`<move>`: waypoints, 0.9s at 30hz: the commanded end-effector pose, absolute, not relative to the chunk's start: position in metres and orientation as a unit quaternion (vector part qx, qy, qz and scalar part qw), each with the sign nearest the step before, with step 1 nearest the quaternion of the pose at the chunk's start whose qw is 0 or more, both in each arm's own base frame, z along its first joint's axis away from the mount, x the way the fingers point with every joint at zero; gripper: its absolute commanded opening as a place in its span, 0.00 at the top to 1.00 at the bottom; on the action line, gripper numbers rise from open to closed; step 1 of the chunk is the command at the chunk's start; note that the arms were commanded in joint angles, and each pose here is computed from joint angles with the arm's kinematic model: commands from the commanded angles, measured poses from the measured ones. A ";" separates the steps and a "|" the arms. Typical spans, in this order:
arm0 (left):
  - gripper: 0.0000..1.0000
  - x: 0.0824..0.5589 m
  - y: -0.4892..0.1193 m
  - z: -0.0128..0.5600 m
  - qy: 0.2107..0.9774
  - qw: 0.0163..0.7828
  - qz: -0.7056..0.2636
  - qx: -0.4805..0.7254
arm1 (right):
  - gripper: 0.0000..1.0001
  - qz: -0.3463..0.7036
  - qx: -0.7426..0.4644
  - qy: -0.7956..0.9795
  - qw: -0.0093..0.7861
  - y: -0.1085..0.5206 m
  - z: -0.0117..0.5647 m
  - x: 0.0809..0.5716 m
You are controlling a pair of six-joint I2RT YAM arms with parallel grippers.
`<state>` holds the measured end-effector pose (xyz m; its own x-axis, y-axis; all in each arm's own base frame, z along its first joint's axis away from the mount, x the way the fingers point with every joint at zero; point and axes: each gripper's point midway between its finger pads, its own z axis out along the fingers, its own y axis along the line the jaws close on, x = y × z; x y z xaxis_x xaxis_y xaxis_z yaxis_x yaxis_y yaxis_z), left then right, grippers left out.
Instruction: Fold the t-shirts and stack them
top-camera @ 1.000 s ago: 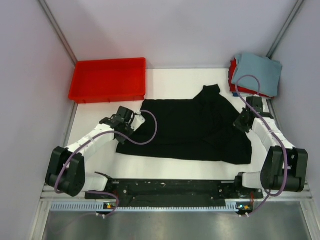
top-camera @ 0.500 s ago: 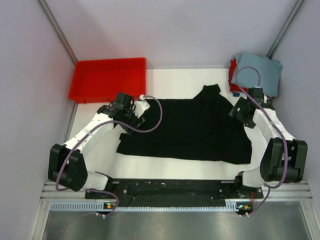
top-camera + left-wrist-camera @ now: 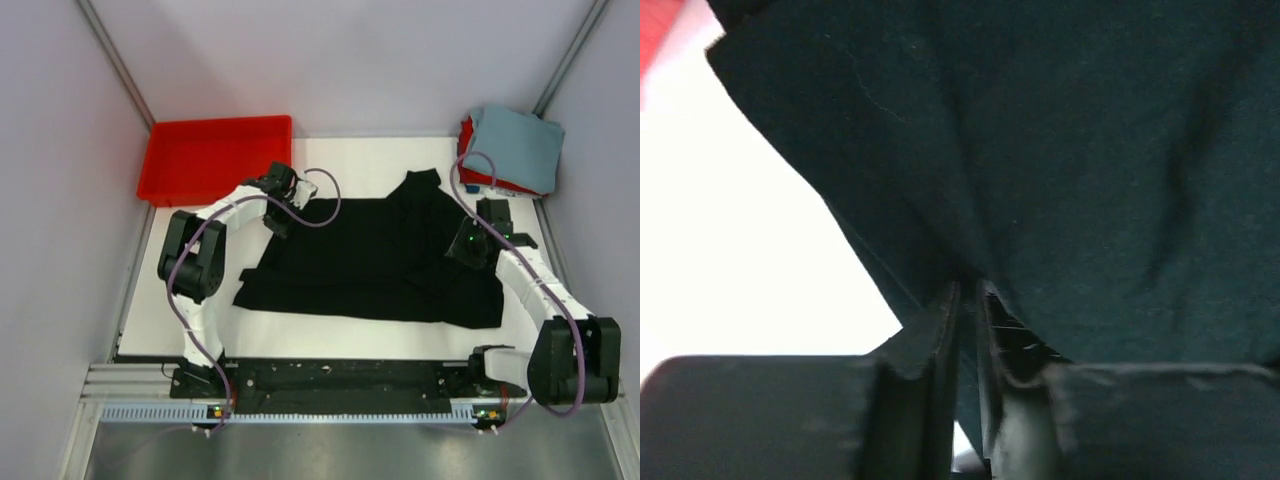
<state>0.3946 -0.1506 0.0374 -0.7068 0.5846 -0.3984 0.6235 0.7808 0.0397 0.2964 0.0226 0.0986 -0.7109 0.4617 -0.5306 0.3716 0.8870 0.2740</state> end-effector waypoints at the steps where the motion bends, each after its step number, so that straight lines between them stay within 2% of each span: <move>1: 0.95 0.418 -0.144 0.045 0.922 0.243 -0.017 0.301 | 0.77 0.134 0.236 0.917 0.292 0.051 0.074 0.297; 2: 1.00 0.414 -0.141 0.041 0.923 0.239 -0.015 0.301 | 0.81 0.123 0.242 0.922 0.277 0.048 0.063 0.294; 4: 1.00 0.408 -0.136 0.039 0.923 0.239 -0.012 0.300 | 0.90 0.101 0.253 0.927 0.258 0.042 0.048 0.291; 6: 1.00 0.402 -0.128 0.039 0.925 0.241 -0.010 0.294 | 0.95 0.083 0.260 0.931 0.243 0.037 0.037 0.290; 14: 1.00 0.389 -0.061 0.047 0.930 0.259 0.062 0.252 | 0.98 0.025 0.268 0.944 0.190 0.012 -0.001 0.295; 17: 1.00 0.380 -0.062 0.050 0.930 0.258 0.029 0.259 | 0.98 0.018 0.261 0.945 0.198 0.010 0.003 0.305; 18: 1.00 0.376 -0.077 0.055 0.925 0.263 -0.011 0.275 | 0.97 0.018 0.257 0.945 0.203 0.009 0.008 0.310; 22: 0.62 0.375 -0.122 0.079 0.909 0.282 -0.096 0.291 | 0.94 -0.021 0.260 0.937 0.232 -0.015 0.033 0.327; 25: 0.51 0.391 -0.137 0.082 0.909 0.287 -0.109 0.282 | 0.92 -0.036 0.266 0.929 0.253 -0.027 0.056 0.342; 27: 0.48 0.406 -0.142 0.073 0.916 0.280 -0.103 0.270 | 0.85 -0.041 0.267 0.927 0.262 -0.030 0.071 0.346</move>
<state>0.3757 -0.1136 0.0587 -0.7131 0.4883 -0.5030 0.5556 0.8312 0.0192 0.3239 -0.0031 0.0333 -0.7672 0.4963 -0.4062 0.4922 0.8617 0.1233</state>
